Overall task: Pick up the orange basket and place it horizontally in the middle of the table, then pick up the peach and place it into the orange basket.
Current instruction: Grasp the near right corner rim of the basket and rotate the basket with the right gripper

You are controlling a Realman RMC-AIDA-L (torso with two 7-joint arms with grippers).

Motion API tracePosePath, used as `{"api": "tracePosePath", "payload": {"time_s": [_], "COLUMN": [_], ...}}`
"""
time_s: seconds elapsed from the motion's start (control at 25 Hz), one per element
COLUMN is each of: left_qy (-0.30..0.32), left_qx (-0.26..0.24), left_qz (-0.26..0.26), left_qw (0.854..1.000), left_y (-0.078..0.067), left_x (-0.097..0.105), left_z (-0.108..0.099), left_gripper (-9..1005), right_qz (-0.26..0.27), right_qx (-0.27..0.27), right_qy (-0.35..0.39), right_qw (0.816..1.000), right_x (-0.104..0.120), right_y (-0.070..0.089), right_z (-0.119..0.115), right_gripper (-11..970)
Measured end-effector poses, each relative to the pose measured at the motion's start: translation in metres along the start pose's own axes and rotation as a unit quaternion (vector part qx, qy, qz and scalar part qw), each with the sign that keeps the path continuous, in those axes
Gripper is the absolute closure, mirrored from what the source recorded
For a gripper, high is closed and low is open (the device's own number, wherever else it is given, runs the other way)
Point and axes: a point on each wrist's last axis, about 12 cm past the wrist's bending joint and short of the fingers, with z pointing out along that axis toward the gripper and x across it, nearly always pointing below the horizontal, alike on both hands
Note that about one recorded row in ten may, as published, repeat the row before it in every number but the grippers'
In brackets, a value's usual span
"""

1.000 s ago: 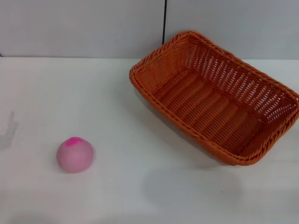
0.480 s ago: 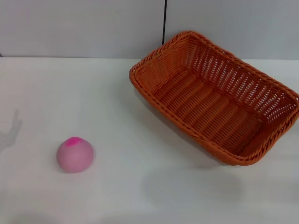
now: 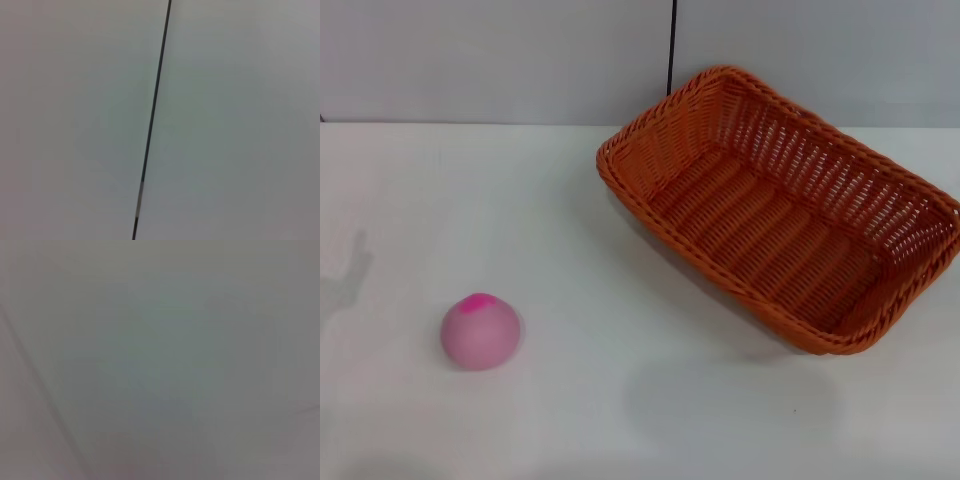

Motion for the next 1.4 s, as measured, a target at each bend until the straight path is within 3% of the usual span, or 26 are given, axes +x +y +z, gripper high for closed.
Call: {"api": "tracePosePath", "payload": {"time_s": [0.12, 0.28, 0.52, 0.72, 1.0, 1.4], "left_qy": [0.006, 0.010, 0.015, 0.020, 0.024, 0.030], "left_qx": [-0.006, -0.013, -0.019, -0.025, -0.030, -0.024], "left_qz": [0.002, 0.004, 0.006, 0.005, 0.006, 0.012], "left_qw": [1.000, 1.000, 1.000, 0.999, 0.999, 0.999], "left_y": [0.003, 0.006, 0.008, 0.009, 0.011, 0.012], "left_x": [0.001, 0.001, 0.002, 0.003, 0.004, 0.004], "left_z": [-0.005, -0.012, -0.017, -0.021, -0.023, -0.012], "left_gripper": [192, 192, 193, 193, 193, 193], "right_qz": [0.001, 0.000, 0.000, 0.004, -0.008, -0.018], "right_qx": [-0.028, -0.036, -0.029, -0.032, -0.011, -0.023], "right_qy": [0.098, 0.183, 0.332, 0.369, 0.372, 0.365], "right_qw": [0.995, 0.982, 0.943, 0.929, 0.928, 0.931], "right_x": [-0.036, -0.056, -0.078, -0.072, -0.053, -0.024], "right_y": [0.009, 0.017, 0.040, 0.051, 0.053, 0.059], "right_z": [0.027, 0.048, 0.098, 0.121, 0.140, 0.157], "right_gripper": [260, 269, 283, 295, 311, 334]}}
